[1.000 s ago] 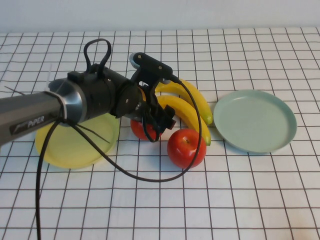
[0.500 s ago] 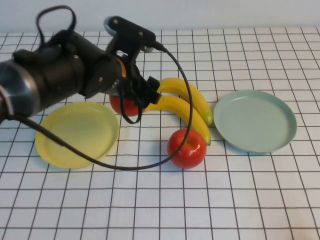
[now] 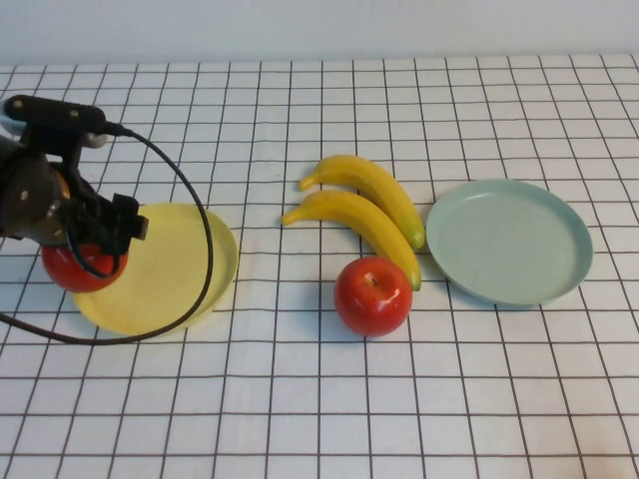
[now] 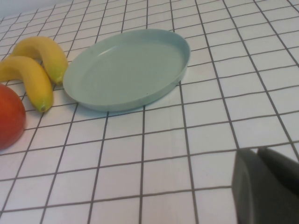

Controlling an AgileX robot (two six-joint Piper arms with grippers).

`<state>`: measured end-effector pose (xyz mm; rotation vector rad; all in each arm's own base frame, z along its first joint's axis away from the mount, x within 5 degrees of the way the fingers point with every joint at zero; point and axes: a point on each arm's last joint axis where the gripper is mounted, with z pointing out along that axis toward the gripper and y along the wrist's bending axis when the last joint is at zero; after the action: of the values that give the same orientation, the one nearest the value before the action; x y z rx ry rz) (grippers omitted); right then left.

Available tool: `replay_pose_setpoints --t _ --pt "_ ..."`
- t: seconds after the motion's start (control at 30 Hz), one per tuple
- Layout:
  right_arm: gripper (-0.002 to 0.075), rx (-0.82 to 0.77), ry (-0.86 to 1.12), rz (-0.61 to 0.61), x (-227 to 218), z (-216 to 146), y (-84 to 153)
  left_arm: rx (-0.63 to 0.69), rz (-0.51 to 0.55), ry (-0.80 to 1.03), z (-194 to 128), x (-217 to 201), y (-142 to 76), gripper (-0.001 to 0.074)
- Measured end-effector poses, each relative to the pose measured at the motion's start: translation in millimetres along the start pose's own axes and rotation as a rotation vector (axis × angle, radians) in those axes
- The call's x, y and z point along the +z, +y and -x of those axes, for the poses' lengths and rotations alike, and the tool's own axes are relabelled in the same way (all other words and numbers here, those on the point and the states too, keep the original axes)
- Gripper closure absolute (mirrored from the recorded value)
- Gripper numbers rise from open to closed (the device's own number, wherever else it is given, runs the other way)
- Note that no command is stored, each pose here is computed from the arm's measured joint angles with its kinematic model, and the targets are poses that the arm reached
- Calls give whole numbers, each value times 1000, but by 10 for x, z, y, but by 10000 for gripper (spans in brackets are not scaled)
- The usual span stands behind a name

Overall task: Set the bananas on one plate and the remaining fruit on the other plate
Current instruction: Put one type of fruit in the left plate

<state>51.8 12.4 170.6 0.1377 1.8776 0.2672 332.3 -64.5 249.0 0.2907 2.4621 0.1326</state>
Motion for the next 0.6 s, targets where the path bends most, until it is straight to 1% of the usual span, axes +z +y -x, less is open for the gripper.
replay_pose_setpoints --t 0.1,0.33,0.6 --pt "741 0 0 0 0 0 0 -10 0 2 -9 36 13 155" --pt "741 0 0 0 0 0 0 -71 -50 -28 14 133 -48 155" --pt "741 0 0 0 0 0 0 -73 -64 -2 -28 324 -95 155"
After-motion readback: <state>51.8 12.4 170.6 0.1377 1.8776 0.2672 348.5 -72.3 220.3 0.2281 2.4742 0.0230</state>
